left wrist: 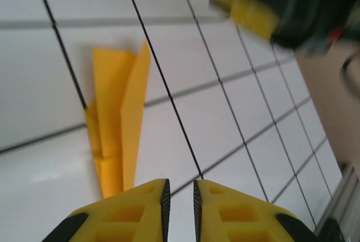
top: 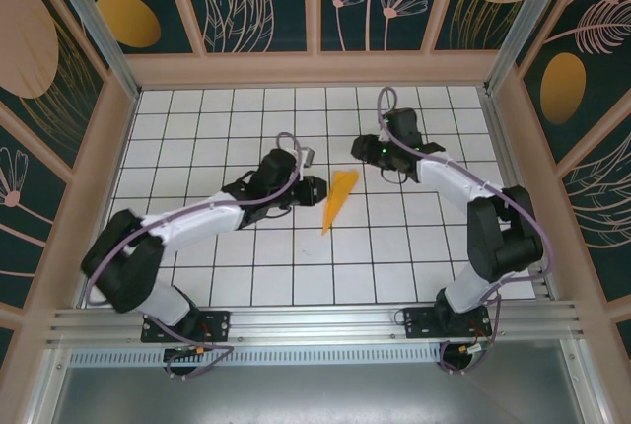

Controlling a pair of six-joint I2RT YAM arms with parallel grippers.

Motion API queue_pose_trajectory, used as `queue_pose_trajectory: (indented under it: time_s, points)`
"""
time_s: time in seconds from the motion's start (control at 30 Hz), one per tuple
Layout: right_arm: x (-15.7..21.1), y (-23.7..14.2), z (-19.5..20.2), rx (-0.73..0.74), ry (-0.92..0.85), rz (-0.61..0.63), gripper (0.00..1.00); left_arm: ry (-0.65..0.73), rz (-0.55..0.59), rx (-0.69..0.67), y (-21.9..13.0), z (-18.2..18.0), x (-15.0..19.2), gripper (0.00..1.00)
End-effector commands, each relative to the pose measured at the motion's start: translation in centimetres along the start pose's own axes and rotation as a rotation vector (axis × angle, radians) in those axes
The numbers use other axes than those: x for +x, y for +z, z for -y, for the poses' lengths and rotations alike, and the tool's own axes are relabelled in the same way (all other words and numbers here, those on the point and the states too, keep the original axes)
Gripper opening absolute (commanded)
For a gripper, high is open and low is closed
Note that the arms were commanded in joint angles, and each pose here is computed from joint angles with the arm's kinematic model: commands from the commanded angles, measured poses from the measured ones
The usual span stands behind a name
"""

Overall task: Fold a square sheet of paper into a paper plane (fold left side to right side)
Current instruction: Fold the wing for the fifth time at the center of the table, then turn over the paper plane at the center of the table.

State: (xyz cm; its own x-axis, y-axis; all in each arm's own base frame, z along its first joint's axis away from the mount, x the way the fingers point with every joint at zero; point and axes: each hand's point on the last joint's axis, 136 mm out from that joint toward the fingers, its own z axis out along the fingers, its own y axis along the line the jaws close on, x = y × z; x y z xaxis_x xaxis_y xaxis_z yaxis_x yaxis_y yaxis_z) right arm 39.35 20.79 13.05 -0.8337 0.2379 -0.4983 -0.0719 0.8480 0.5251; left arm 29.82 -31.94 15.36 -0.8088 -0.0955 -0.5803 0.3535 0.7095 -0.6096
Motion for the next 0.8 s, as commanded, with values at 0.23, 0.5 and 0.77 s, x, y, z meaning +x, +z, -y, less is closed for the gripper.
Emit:
queue_pose_trajectory:
  time_s: [0.23,0.5,0.77]
  points:
    - [11.1,2.9,0.4,0.244,0.009,-0.205,0.68,-0.046,0.341,-0.313,-7.3,-6.8,-2.0,0.44]
    - [12.6,3.6,1.4,0.302,-0.006,-0.248,0.41,-0.051,0.387,-0.367,-9.0,-8.0,-1.9,0.54]
    - [11.3,1.5,-3.1,0.062,-0.072,-0.198,0.00,-0.053,0.407,-0.378,-9.5,-8.0,-2.2,0.57]
